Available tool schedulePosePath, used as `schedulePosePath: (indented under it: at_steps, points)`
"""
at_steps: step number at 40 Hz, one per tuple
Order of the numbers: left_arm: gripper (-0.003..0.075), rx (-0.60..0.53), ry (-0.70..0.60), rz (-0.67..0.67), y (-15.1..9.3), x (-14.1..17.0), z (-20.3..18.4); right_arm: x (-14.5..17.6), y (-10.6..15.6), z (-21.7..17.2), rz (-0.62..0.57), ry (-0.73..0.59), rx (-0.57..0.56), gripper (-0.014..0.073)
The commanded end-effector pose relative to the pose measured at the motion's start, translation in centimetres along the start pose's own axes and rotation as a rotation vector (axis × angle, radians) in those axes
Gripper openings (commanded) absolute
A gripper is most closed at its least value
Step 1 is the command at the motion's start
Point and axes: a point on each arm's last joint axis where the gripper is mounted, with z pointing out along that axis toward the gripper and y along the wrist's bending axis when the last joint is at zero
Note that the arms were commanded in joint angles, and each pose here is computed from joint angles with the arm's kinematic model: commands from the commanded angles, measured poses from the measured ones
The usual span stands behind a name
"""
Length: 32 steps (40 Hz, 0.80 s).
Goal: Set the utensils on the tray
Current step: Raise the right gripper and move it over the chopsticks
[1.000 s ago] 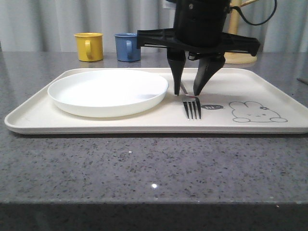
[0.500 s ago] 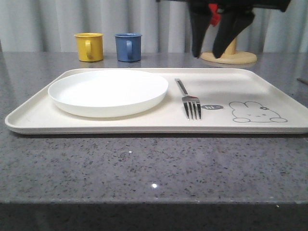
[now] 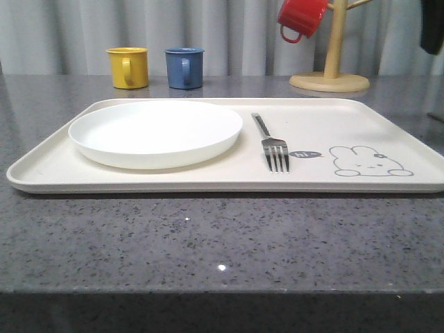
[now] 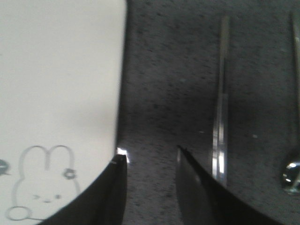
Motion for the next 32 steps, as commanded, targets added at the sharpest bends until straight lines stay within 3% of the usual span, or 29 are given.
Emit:
schedulePosePath:
  at_steps: [1,8,32]
  points:
    - [-0.0018,-0.013,-0.099,-0.013,0.2,-1.6,-0.2,0.4,-2.9,-0.8,-0.003,-0.048,0.031,0.0291]
    - [-0.0018,-0.013,-0.099,-0.013,0.2,-1.6,-0.2,1.5,-5.5,1.7,-0.018,0.005,0.046,0.0291]
    - [-0.0018,-0.013,-0.099,-0.013,0.2,-1.6,-0.2,0.9,-6.4,6.9,-0.002,0.083,0.018,0.0291]
